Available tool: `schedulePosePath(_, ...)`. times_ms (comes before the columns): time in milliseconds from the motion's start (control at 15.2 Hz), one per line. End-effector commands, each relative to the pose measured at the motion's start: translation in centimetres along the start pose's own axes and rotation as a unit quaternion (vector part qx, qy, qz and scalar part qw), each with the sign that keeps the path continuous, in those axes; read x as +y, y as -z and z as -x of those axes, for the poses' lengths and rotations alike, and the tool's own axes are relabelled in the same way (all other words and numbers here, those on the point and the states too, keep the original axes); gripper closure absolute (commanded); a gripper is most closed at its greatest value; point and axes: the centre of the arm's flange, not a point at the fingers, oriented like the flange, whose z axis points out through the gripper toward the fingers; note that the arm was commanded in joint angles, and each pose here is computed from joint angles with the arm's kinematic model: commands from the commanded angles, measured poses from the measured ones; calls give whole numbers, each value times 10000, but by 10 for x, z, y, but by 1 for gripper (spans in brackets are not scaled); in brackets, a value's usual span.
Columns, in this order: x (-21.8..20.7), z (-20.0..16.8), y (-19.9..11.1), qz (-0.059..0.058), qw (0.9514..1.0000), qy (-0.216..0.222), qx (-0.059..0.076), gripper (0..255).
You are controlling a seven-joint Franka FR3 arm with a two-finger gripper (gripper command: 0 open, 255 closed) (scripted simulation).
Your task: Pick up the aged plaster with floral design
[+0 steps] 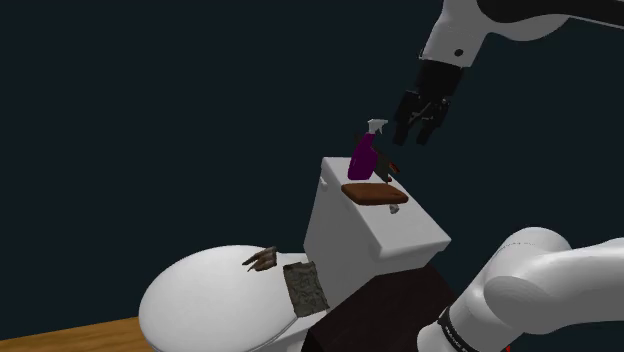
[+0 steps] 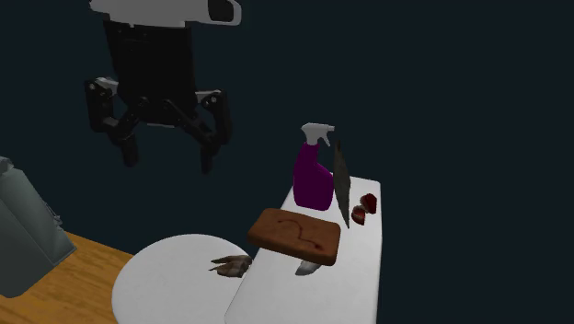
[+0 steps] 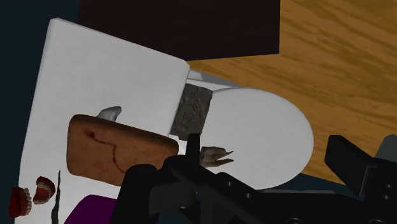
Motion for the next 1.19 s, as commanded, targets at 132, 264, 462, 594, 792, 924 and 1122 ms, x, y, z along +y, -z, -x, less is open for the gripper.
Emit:
schedulePosePath(132,11,-19,-10,131,9999,-56,5,0)
schedulePosePath(264,22,-38,-20,262,9996,-112,11,0)
schedulePosePath(462,40,-67,-35,458,9988,-195,19,0)
schedulePosePath(594,52,-85,-44,588,9979,-251,24,0)
schedulePosePath(792,71,-113,-57,784,9964,-335,32,0)
schedulePosePath(924,85,-132,-66,914,9950,-390,37,0)
schedulePosePath(1122,106,-159,-78,1109,9927,-474,45,0)
